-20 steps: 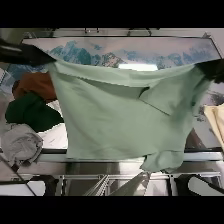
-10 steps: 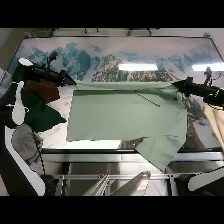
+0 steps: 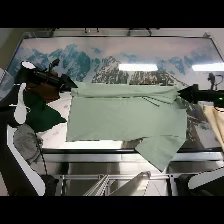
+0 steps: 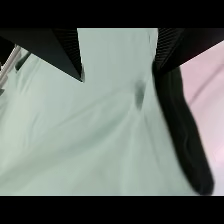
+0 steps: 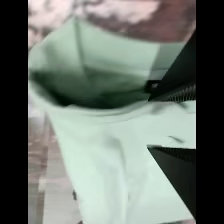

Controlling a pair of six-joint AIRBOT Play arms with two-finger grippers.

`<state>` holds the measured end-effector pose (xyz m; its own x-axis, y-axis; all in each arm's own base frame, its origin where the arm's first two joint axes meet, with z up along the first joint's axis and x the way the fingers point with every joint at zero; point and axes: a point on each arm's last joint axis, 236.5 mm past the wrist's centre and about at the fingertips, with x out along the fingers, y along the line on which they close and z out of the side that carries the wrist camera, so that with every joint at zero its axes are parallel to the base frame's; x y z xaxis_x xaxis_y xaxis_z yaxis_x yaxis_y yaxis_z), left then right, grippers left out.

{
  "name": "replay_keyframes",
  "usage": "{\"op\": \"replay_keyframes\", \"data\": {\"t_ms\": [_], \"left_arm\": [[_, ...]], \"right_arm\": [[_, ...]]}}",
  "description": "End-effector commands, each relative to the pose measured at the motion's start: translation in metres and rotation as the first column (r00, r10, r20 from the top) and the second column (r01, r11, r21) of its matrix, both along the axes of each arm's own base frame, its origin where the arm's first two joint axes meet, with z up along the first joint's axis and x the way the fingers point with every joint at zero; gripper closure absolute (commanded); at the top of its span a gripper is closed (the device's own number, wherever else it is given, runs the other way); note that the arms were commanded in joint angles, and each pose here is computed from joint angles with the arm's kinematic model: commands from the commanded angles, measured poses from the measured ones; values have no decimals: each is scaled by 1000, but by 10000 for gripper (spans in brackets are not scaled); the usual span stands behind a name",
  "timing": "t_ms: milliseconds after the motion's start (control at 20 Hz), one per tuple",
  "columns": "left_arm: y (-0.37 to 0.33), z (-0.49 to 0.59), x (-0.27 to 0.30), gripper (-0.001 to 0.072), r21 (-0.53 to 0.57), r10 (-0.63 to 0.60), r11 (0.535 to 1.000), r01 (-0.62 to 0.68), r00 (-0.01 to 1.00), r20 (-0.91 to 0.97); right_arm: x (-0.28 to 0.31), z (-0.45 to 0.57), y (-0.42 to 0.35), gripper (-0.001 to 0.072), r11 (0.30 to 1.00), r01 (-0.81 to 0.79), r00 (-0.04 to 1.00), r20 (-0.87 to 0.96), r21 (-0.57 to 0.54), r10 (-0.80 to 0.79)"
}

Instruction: Fold the shirts.

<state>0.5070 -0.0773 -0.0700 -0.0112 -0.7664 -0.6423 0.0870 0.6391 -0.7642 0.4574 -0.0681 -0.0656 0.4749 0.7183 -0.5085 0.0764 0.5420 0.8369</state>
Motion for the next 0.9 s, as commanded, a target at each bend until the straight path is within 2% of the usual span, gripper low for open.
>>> {"op": "replay_keyframes", "data": {"t_ms": [0,100,200,250,300,350,450,600,800,850], "left_arm": [[26,21,-22,236,2,41,999,-41,994,-106],[35,26,-45,237,-14,61,998,-64,985,-164],[33,26,-78,237,-38,58,997,-68,971,-232],[27,24,-95,237,-51,44,997,-58,968,-247],[21,19,-112,237,-57,44,997,-61,965,-258],[16,14,-128,239,-60,48,996,-67,961,-271],[13,-3,-162,309,-11,61,998,-67,950,-306],[24,-25,-205,305,109,77,993,-42,935,-346],[22,-37,-226,305,150,122,986,-76,935,-334],[21,-41,-229,304,157,133,984,-84,932,-336]], "right_arm": [[-69,18,-10,461,995,-90,983,-159,33,94],[-117,23,-6,459,997,-72,960,-270,31,78],[-166,16,1,455,999,-18,927,-375,-35,3],[-189,3,-1,375,994,35,895,-439,-105,-78],[-214,-14,-4,206,978,93,842,-510,-186,-177],[-239,-30,-4,183,960,135,777,-575,-244,-256],[-272,-50,21,183,954,167,720,-631,-249,-290],[-280,-71,57,183,950,253,697,-647,-181,-309],[-269,-86,80,198,964,231,752,-605,-130,-262],[-264,-86,88,303,969,228,766,-597,-93,-238]]}}
